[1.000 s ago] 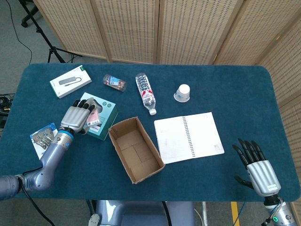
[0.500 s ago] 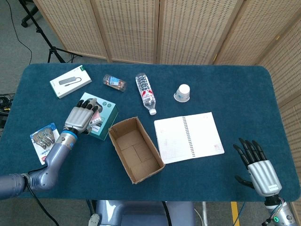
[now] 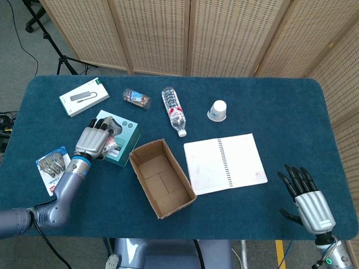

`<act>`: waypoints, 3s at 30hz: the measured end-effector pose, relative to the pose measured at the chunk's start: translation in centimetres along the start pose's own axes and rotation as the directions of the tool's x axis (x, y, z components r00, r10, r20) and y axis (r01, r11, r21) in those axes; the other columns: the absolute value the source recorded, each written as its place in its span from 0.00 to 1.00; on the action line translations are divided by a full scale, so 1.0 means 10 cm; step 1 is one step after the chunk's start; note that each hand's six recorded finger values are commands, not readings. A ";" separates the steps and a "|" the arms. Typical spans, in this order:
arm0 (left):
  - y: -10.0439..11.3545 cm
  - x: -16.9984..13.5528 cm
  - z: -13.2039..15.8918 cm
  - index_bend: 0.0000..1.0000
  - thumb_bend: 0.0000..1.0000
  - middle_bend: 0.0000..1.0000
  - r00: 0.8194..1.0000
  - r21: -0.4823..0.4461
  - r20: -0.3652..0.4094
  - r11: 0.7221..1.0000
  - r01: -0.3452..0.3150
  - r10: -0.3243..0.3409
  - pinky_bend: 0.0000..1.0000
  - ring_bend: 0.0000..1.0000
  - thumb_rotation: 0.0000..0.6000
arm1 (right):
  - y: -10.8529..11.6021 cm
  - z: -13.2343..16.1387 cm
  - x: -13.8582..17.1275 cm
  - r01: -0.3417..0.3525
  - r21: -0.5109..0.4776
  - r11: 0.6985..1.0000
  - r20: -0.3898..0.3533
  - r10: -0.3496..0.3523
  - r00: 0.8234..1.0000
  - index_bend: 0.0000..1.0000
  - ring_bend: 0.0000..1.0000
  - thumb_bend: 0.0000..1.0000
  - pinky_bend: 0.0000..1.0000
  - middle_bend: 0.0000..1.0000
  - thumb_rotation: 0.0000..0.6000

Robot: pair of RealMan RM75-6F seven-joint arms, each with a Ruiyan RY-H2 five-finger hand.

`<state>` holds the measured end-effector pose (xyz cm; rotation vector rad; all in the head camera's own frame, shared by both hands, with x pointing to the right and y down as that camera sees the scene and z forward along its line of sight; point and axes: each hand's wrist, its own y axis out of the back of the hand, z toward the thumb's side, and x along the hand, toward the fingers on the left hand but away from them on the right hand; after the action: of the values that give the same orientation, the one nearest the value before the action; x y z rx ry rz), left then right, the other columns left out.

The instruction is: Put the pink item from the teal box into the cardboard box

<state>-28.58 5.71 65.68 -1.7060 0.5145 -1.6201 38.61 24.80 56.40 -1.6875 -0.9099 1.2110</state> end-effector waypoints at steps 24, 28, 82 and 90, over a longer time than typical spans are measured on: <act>0.67 -0.74 0.27 0.51 0.43 0.00 0.953 -0.182 0.163 0.958 -0.224 0.254 0.00 0.00 1.00 | -0.02 0.02 0.00 -0.011 0.011 1.000 -0.001 0.011 1.000 0.08 0.00 0.14 0.00 0.00 1.00; 0.79 -0.93 0.45 0.52 0.43 0.00 0.922 -0.216 0.214 0.936 -0.277 0.322 0.00 0.00 1.00 | -0.02 0.02 0.00 -0.012 0.009 1.000 0.000 0.012 1.000 0.08 0.00 0.14 0.00 0.00 1.00; 0.76 -0.92 1.46 0.24 0.36 0.00 0.868 -0.275 0.349 0.924 -0.265 0.353 0.00 0.00 1.00 | 0.14 -0.14 0.10 0.012 -0.038 0.999 0.038 -0.011 0.999 0.08 0.00 0.14 0.00 0.00 1.00; 0.73 -0.94 1.49 0.16 0.33 0.00 0.865 -0.272 0.368 0.929 -0.252 0.342 0.00 0.00 1.00 | 0.14 -0.14 0.10 0.014 -0.039 0.999 0.037 -0.012 0.999 0.08 0.00 0.14 0.00 0.00 1.00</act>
<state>-13.94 10.90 54.55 -1.9469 0.7208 -0.9751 40.31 24.87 54.97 -1.6925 -0.9710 1.2264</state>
